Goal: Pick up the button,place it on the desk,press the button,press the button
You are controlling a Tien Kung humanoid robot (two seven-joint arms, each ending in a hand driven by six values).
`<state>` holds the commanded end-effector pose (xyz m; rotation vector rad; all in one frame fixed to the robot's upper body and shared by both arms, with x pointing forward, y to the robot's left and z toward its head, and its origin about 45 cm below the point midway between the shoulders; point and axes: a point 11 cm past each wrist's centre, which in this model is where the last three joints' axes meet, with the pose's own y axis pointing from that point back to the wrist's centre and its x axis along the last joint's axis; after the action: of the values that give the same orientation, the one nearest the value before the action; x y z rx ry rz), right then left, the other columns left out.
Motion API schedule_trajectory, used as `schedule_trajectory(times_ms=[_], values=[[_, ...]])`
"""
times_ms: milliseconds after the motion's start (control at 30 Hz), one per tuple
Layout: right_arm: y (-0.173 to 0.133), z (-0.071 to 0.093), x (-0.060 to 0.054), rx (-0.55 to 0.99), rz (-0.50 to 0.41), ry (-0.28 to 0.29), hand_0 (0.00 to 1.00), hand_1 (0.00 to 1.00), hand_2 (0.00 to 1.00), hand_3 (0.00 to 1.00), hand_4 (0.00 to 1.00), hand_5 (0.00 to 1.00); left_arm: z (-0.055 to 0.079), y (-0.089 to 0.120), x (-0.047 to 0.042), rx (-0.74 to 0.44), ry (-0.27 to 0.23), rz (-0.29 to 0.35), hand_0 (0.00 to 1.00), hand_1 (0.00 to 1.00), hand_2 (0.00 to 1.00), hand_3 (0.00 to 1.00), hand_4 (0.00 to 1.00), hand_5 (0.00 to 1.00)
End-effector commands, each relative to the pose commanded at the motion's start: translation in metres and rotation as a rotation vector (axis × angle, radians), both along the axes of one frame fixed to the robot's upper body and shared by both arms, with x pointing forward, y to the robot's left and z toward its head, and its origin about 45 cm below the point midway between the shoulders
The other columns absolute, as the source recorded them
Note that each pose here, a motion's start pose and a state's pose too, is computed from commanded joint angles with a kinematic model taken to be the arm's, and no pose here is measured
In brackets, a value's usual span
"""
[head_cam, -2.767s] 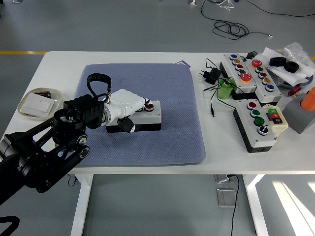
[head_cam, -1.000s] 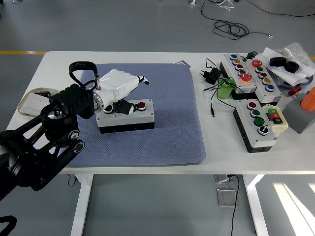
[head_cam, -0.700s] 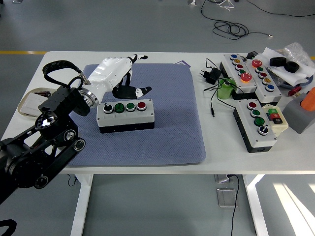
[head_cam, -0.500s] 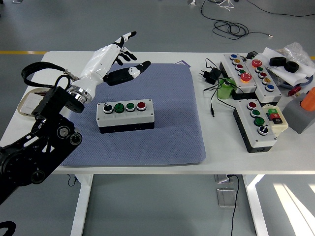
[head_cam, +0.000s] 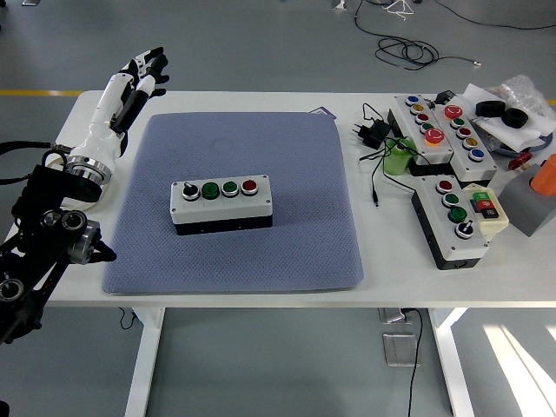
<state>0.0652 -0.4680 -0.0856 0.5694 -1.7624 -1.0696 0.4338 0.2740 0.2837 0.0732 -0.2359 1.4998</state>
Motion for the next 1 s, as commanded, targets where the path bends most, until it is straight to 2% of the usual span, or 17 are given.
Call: schedule_trajectory(times_ms=[100, 133, 267, 500, 900, 1000], values=[[0.000, 0.000, 0.001, 0.000, 0.000, -0.003, 0.787, 0.797, 0.817, 0.751, 0.412, 0.479, -0.005, 0.013, 0.0013, -0.111, 0.048, 0.009, 0.780, 0.835, 0.870, 0.890, 0.726, 0.998], [0.000, 0.000, 0.001, 0.000, 0.001, -0.003, 0.787, 0.797, 0.817, 0.751, 0.412, 0.479, -0.007, 0.015, 0.0010, -0.145, 0.063, 0.008, 0.780, 0.832, 0.853, 0.857, 0.723, 0.998], [0.000, 0.000, 0.002, 0.000, 0.001, -0.006, 0.787, 0.797, 0.817, 0.751, 0.412, 0.479, -0.014, 0.019, -0.0015, -0.238, 0.103, 0.003, 0.780, 0.832, 0.853, 0.857, 0.723, 0.998], [-0.001, 0.001, 0.003, -0.001, 0.000, -0.009, 0.787, 0.797, 0.817, 0.751, 0.412, 0.479, -0.020, 0.026, -0.0049, -0.256, 0.117, 0.004, 0.783, 0.832, 0.852, 0.862, 0.720, 0.998], [0.000, 0.000, 0.001, 0.000, -0.006, -0.009, 0.787, 0.797, 0.817, 0.751, 0.412, 0.479, -0.017, 0.028, -0.0050, -0.241, 0.104, -0.009, 0.788, 0.834, 0.854, 0.862, 0.709, 0.998], [0.001, 0.000, 0.000, 0.002, -0.006, -0.006, 0.787, 0.797, 0.817, 0.751, 0.412, 0.479, -0.021, 0.028, -0.0058, -0.234, 0.121, -0.018, 0.784, 0.831, 0.848, 0.858, 0.707, 0.998]])
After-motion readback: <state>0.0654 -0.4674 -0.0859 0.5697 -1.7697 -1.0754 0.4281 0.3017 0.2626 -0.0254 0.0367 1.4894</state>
